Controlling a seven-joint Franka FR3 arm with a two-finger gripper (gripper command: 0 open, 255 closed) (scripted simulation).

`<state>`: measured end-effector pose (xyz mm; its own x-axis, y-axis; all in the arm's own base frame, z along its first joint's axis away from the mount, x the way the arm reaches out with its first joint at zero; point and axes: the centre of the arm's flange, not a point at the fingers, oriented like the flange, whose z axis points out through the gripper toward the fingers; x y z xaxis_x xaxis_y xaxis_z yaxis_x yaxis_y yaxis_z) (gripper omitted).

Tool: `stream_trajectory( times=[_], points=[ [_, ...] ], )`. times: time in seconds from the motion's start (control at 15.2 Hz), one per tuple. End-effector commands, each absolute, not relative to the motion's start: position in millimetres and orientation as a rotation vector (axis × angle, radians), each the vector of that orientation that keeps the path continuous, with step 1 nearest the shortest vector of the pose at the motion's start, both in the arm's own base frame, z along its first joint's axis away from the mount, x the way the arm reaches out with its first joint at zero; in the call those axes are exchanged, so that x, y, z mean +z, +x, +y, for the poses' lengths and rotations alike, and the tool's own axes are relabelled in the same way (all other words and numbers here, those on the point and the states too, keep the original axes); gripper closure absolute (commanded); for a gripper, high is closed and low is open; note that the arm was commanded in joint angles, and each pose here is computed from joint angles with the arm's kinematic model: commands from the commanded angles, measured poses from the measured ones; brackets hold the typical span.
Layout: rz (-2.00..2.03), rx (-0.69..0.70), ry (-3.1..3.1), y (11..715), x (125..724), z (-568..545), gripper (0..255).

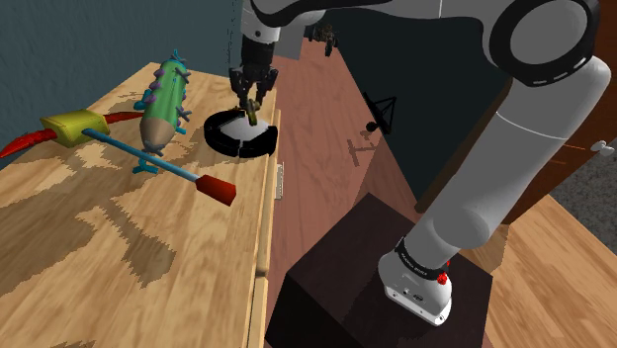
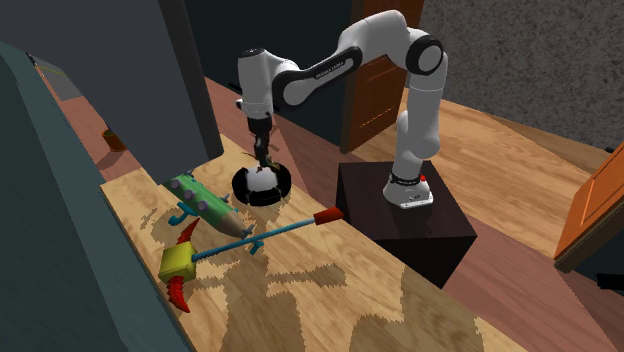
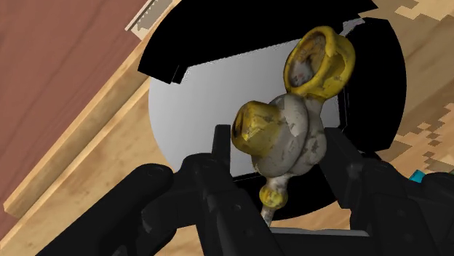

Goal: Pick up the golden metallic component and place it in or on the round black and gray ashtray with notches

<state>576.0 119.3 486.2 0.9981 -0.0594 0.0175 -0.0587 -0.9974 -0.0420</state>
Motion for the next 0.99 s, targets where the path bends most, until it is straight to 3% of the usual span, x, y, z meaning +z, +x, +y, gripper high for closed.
stream_trajectory(
  times=[0.0,0.73,0.79,0.92],
  points=[
    [0.092,-0.03,-3.099,575,475,120,255],
    [0.092,-0.03,-3.099,575,457,120,255],
    [0.092,-0.03,-3.099,575,457,120,0],
    [0.092,-0.03,-3.099,575,457,120,0]
  ],
)
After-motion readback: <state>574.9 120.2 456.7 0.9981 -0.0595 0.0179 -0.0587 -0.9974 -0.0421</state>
